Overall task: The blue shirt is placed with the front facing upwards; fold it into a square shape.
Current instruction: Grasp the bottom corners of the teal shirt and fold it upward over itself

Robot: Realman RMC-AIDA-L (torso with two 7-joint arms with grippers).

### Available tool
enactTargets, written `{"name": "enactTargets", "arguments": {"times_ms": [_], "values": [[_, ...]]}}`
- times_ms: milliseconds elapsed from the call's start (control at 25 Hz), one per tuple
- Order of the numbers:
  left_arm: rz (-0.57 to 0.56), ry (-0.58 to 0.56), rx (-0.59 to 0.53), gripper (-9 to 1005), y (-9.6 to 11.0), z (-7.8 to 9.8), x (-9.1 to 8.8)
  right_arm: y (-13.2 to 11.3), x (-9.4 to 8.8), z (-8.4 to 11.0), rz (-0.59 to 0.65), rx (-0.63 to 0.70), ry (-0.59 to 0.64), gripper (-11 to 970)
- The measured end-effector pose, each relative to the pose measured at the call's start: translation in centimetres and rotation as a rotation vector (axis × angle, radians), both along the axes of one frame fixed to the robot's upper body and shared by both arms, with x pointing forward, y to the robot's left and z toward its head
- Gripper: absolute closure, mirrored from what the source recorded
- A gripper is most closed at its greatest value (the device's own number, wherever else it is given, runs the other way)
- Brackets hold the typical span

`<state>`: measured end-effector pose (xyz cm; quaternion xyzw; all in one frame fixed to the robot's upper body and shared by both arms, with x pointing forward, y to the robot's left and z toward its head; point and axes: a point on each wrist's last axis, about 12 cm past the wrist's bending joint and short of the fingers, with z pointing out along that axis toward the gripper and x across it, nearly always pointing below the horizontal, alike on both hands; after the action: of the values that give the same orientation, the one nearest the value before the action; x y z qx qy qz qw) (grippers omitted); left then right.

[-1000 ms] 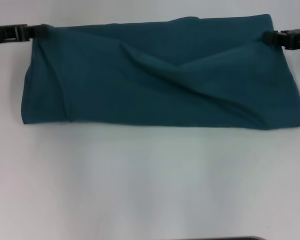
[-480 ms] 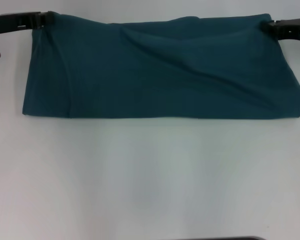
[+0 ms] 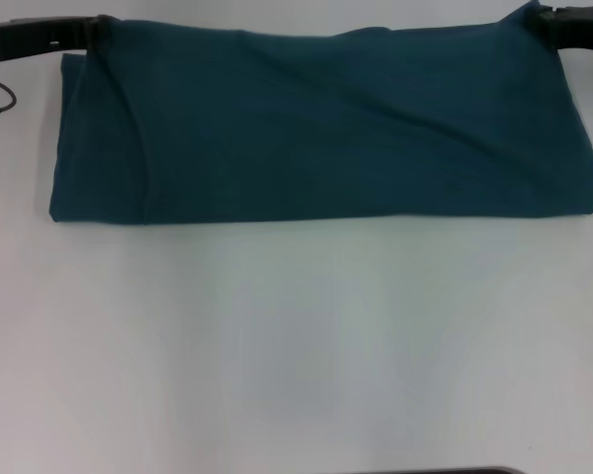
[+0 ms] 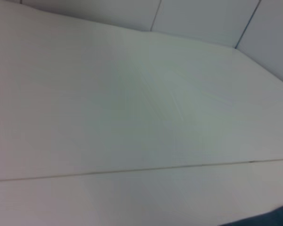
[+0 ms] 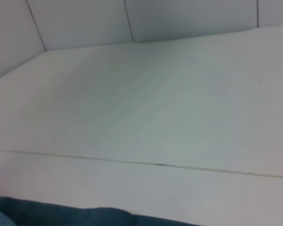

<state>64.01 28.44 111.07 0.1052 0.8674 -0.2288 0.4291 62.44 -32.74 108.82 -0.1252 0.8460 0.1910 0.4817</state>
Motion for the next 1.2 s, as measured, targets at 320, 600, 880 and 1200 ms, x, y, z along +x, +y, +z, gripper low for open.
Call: {"name": "enactTargets", "arguments": {"times_ms": [320,600,880,1200], "values": [[0.036,-0.018,0.016,997,0.2,0.2,0.5,0.1,0.7,0.5,-0.006,-0.019,-0.016,850],[0.059,-0.011,0.023,996,0.0,-0.2,0.7,1.0,1.2,0.4,-0.005,-0.039,-0.014,842],[0.084,-0.002,0.038,997,-0.1,-0.9,0.8,1.4,1.5,0.3,0.0,-0.061,-0.01,835],[0.083,-0.003,0.038,996,-0.3,-0.9,1.0,1.6,1.7,0.5,0.001,-0.068,-0.015,826]]}}
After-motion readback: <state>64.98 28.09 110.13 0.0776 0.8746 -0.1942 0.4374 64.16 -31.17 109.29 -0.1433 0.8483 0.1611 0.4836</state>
